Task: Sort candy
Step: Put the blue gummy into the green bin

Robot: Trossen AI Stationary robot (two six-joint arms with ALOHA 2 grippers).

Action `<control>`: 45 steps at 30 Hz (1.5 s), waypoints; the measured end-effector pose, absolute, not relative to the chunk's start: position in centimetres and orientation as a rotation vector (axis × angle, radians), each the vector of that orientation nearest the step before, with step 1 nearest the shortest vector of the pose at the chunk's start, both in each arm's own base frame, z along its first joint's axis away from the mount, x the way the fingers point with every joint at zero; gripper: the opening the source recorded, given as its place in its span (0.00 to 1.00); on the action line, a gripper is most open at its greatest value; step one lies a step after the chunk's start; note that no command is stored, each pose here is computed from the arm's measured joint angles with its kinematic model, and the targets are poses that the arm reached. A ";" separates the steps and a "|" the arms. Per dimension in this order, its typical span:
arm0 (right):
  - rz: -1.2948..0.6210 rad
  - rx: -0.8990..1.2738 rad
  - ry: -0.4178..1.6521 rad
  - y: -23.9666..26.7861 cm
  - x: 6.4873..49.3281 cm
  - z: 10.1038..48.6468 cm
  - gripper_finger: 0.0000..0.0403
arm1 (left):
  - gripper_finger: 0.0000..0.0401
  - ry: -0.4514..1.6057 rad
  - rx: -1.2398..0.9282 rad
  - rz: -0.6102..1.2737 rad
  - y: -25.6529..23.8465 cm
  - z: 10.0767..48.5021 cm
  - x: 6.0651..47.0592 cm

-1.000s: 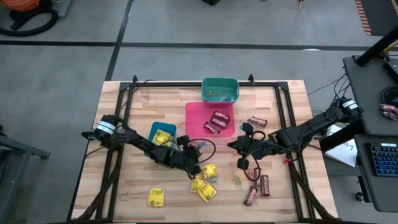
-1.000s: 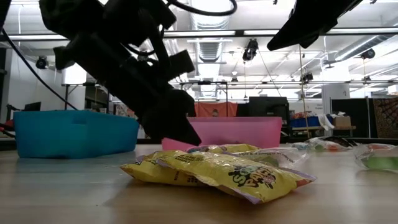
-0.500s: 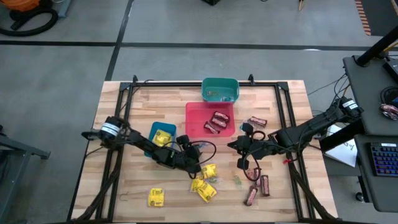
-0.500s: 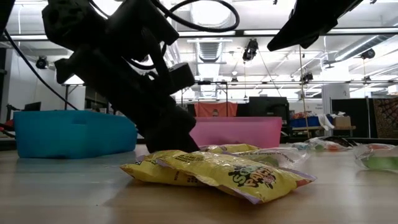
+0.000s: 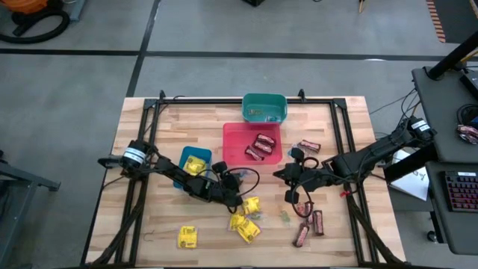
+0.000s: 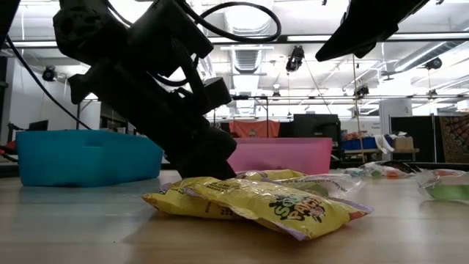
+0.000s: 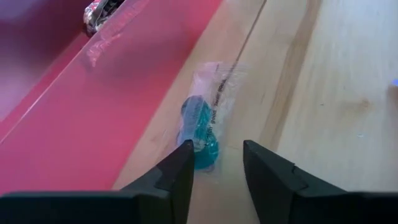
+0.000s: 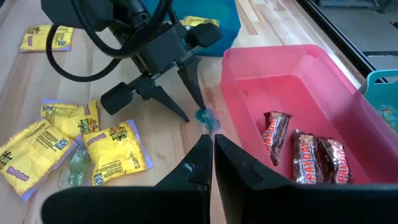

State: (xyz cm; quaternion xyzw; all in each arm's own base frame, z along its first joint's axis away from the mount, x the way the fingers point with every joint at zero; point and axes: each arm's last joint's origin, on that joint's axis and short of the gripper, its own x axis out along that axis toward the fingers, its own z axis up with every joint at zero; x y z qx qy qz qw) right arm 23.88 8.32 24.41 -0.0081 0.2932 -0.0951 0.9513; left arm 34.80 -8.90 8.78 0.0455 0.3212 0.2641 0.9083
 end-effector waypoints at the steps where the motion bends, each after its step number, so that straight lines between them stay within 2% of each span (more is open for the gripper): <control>1: -0.193 -0.016 0.596 8.3 23.9 24.4 0.03 | 0.27 0.662 0.086 0.550 -8.8 8.8 34.8; 12: -0.193 -0.016 0.596 8.3 23.9 24.4 0.03 | 0.01 0.672 0.079 0.570 -8.5 8.4 34.4; 20: -0.189 -0.034 0.610 8.3 23.7 24.0 0.03 | 0.00 0.656 0.098 0.493 -10.0 9.4 34.1; 32: -0.093 -0.226 0.434 9.1 25.8 22.6 0.04 | 0.00 0.516 0.051 0.403 -10.3 15.9 33.7; 36: -0.089 -0.248 0.424 9.4 26.6 21.9 0.11 | 0.00 0.478 0.042 0.366 -10.3 17.8 33.3; 45: -0.115 -0.250 0.414 9.2 28.4 21.8 0.39 | 0.00 0.457 0.075 0.350 -10.2 18.7 33.2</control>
